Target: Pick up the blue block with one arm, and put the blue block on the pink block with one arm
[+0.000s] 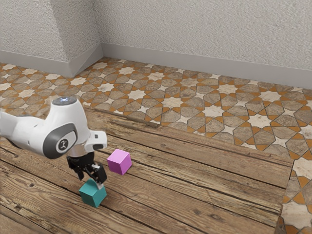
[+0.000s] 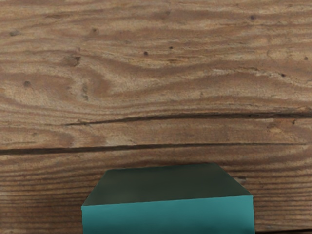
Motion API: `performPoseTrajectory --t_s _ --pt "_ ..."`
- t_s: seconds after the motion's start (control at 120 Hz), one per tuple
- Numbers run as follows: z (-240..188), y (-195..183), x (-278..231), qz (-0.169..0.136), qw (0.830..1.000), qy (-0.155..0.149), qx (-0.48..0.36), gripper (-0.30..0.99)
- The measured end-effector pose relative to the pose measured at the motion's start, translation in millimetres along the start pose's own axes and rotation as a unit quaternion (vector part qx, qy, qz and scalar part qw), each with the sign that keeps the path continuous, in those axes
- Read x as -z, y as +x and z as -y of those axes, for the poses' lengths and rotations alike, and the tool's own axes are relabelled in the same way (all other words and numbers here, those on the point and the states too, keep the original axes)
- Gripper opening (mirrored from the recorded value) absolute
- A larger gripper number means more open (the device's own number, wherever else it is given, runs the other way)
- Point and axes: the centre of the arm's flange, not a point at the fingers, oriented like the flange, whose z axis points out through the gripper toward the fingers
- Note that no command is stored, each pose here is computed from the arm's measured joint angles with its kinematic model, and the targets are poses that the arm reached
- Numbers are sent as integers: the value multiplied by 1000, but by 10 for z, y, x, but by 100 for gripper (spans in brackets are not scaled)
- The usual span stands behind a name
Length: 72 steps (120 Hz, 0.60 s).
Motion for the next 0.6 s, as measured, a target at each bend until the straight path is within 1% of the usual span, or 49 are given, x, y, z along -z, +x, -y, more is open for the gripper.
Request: performPoseTrajectory --t_s 0.133,0.408,0.6 --pt "-27 15 -123 3 1000 -1 -2 69" --pt "-4 26 -194 1 1000 -2 2 69" --pt "0 -60 -264 9 1000 -3 4 69"
